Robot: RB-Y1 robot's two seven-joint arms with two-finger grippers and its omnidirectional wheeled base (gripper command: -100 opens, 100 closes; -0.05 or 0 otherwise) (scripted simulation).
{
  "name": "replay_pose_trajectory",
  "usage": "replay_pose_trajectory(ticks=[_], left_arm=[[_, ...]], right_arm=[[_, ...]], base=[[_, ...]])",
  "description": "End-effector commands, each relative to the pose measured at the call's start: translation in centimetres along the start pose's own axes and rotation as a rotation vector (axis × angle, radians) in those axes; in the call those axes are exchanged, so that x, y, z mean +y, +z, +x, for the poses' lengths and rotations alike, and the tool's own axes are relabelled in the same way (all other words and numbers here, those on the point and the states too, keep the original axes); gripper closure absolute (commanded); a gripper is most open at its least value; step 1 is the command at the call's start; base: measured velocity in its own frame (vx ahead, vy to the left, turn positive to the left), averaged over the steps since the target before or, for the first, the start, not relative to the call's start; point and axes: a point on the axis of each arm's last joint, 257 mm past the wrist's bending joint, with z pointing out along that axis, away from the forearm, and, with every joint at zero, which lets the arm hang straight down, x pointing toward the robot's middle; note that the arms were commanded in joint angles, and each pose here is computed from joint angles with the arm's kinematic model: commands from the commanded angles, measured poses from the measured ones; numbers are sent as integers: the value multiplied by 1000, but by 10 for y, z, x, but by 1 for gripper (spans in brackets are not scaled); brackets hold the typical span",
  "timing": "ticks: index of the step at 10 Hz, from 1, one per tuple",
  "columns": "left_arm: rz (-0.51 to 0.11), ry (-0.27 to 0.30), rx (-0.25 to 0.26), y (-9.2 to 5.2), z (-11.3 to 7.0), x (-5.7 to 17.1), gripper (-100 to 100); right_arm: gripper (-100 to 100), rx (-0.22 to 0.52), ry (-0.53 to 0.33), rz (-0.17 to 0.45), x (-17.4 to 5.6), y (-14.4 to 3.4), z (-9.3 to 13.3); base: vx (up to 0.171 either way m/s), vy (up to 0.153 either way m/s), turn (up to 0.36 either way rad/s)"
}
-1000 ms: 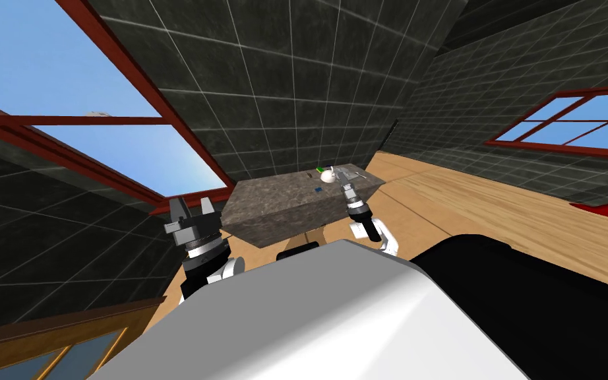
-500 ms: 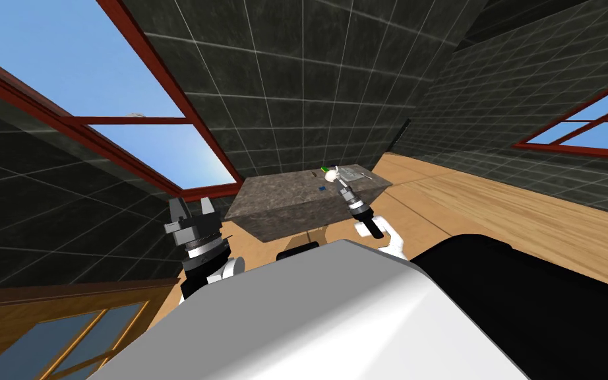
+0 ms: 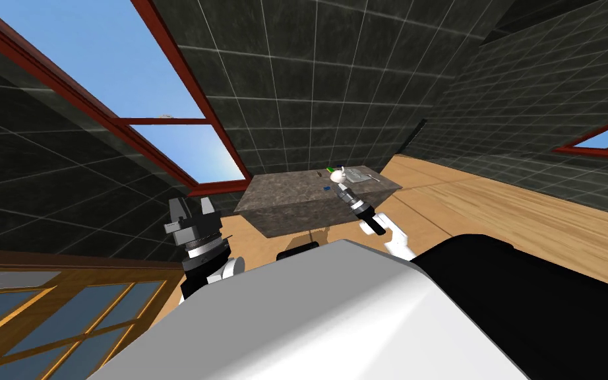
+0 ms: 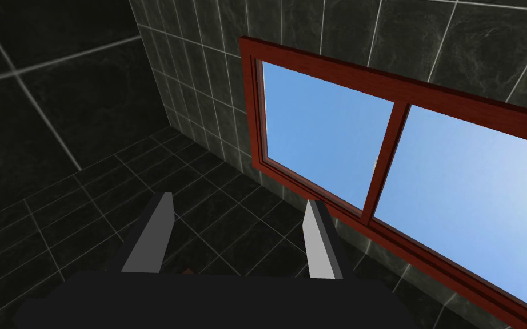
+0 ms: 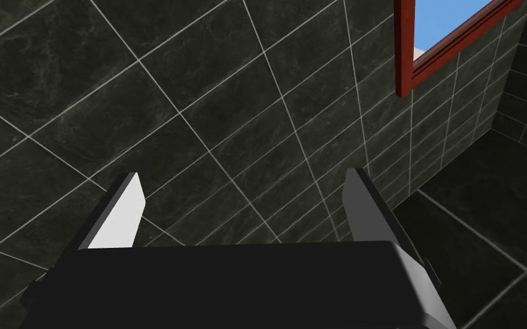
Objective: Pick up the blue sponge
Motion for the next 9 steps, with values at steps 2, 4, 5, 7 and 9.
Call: replay_pose_trajectory(ticks=[2, 4, 5, 7, 9], left_arm=[[0, 0, 0, 0, 0, 0, 0], [0, 0, 0, 0, 0, 0, 0], [0, 0, 0, 0, 0, 0, 0], [0, 0, 0, 0, 0, 0, 0], [0, 0, 0, 0, 0, 0, 0]], right_arm=[[-100, 58, -49, 9, -15, -5, 12], [-100, 128, -109, 13, -31, -12, 26], [-100, 190, -170, -2, -39, -16, 37], [-100, 264, -227, -5, -55, -25, 50], [-100, 342, -281, -6, -72, -36, 64]], base=[[-26, 7, 49], [-17, 8, 155], [-20, 12, 184], [-20, 10, 183], [-16, 9, 160]])
